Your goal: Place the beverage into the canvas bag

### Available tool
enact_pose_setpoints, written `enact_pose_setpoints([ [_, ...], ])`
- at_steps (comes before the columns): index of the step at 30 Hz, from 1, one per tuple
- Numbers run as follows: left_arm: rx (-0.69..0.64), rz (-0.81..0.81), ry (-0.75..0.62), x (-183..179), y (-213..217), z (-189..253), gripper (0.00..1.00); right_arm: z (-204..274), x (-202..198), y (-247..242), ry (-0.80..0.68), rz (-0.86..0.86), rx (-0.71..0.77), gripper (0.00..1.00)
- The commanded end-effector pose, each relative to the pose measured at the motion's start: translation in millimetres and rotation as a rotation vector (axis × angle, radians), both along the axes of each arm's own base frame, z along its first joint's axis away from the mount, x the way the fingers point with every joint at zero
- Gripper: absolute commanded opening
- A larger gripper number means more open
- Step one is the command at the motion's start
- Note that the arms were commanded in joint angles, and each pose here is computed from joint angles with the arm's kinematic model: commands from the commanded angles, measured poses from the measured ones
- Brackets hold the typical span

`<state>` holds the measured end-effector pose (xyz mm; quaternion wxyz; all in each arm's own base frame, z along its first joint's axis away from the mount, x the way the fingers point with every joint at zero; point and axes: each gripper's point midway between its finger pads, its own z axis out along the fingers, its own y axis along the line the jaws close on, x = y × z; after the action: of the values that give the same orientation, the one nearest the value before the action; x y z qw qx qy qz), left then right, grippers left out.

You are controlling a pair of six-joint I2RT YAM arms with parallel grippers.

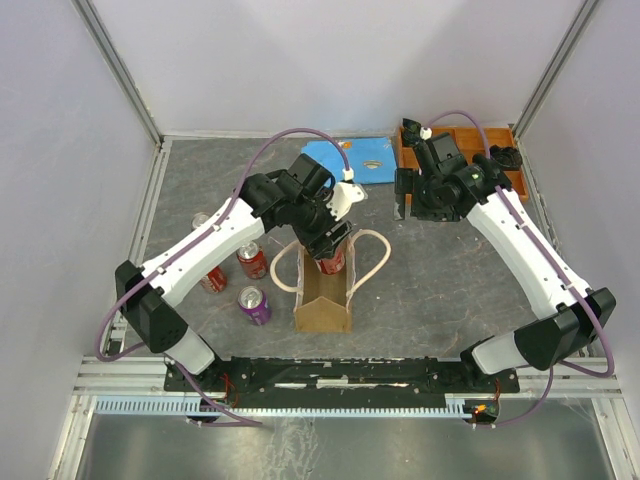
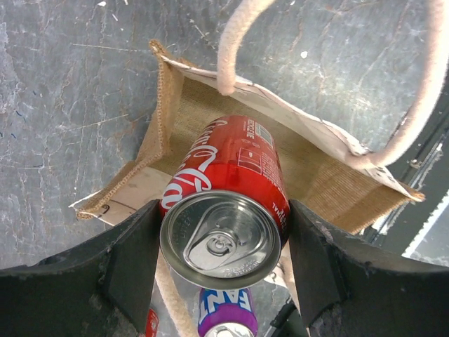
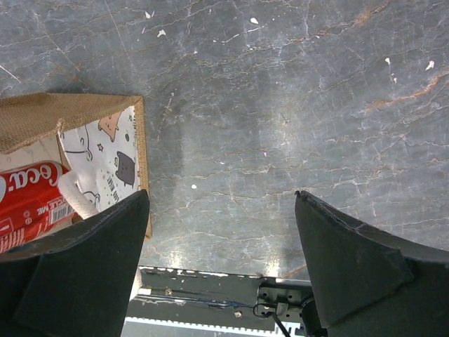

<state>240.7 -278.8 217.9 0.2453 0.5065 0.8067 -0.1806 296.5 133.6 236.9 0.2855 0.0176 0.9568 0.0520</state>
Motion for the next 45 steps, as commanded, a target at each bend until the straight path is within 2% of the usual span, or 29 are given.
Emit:
enact_pose_setpoints([
  [1, -0.069, -0.014, -0.160, 19.8, -8.9, 22.6, 0.03, 7.5, -1.4, -2.8, -0.029, 0.001, 0.009, 0.92],
  [15, -0.040, 0.074, -0.181, 50.5, -22.9, -35.3, 0.03, 9.1, -5.3, -8.9, -0.032, -0.019, -0.002, 0.92],
  [45, -0.072, 0.188, -0.094, 59.6, -56.1, -78.0, 0.03, 5.7, -8.3, -12.3, -0.007, -0.014, -0.016, 0.92],
])
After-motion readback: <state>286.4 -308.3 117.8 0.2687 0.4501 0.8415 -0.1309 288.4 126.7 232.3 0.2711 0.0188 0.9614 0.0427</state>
